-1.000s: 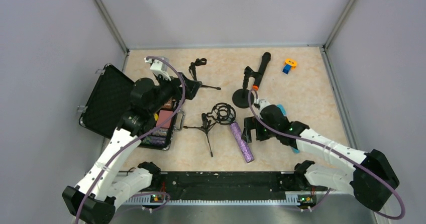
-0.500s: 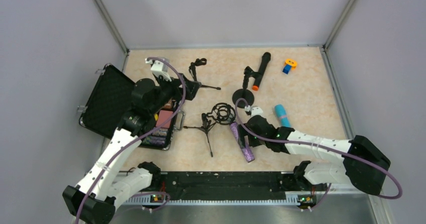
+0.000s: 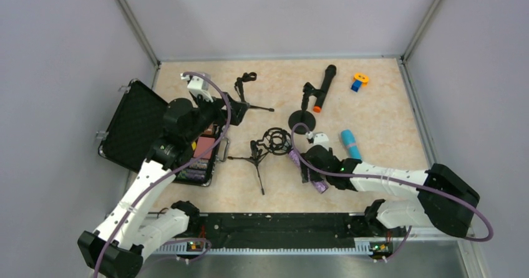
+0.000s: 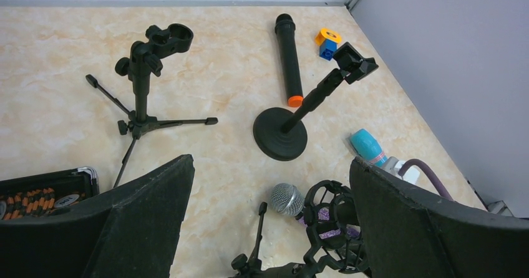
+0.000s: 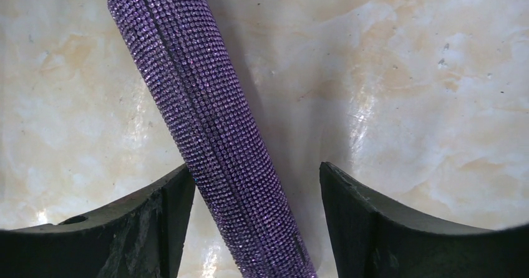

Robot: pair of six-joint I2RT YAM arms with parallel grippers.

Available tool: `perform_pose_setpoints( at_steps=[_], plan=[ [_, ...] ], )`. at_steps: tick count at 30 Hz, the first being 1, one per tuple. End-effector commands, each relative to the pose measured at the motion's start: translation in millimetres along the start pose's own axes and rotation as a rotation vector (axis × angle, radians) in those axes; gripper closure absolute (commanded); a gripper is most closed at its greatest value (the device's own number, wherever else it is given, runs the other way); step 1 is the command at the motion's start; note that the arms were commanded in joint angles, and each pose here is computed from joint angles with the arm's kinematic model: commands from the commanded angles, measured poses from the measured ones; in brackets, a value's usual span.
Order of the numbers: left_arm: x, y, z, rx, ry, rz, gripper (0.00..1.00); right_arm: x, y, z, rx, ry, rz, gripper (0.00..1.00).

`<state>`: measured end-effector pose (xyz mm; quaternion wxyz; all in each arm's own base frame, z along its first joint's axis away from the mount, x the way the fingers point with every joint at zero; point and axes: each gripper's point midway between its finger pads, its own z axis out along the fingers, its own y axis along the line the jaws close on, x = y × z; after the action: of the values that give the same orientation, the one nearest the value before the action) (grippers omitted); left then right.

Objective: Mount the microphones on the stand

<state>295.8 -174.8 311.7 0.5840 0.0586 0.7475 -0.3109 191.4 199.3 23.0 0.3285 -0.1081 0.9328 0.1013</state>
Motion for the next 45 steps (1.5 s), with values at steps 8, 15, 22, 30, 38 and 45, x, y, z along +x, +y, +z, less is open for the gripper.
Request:
perform_pose_setpoints(
  at_steps=[8,15,22,30,38,45],
  plan=[
    [-13.2,-5.8,-6.2,0.022,-0.056,0.033,0.01,-11.0,-23.7,3.8,0.068,-0.041,0.139,0.47],
    [-9.6,-7.0,-3.1,0.035,-0.042,0.028,0.01,-26.2,-44.9,-4.5,0.042,-0.08,0.273,0.56],
    [-11.0,-9.0,-2.2,0.045,-0.05,0.021,0.01,-37.6,-39.0,-11.5,0.005,-0.093,0.204,0.39],
    [-8.1,-8.6,-4.7,0.044,-0.047,0.013,0.01,-55.2,-41.7,-15.9,0.034,-0.116,0.133,0.08],
    [-5.2,-7.1,-4.5,0.039,-0.036,0.016,0.01,-76.2,-39.1,-15.7,0.063,-0.103,0.057,0.03],
    [-2.3,-7.2,-2.9,0.044,-0.023,0.018,0.01,-84.6,-39.4,-13.6,0.093,-0.056,-0.012,0.03]
  ],
)
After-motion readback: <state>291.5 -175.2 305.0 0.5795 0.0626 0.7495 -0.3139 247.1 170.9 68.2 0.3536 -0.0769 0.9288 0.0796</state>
